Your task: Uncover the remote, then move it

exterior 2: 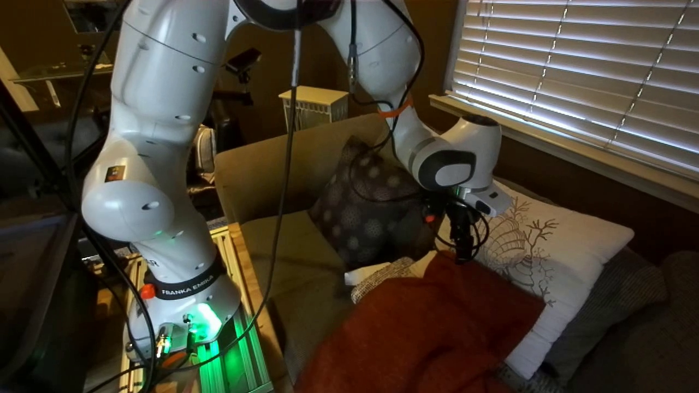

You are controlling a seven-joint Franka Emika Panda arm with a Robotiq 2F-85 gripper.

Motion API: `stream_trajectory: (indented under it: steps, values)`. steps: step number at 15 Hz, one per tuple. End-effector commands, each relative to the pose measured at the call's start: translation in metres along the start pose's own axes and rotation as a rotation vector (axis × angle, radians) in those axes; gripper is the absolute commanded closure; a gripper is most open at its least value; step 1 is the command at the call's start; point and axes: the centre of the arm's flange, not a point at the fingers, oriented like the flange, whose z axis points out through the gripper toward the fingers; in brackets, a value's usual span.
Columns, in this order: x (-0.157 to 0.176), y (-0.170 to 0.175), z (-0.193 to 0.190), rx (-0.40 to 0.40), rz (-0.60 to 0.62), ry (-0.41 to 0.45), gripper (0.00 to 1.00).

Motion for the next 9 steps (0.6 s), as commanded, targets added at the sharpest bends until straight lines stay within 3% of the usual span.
stream_trajectory:
  steps: [1, 9]
  values:
    - [0.028, -0.017, 0.026, -0.036, 0.041, -0.043, 0.00]
    - [0.039, -0.033, 0.069, -0.111, 0.100, -0.095, 0.00]
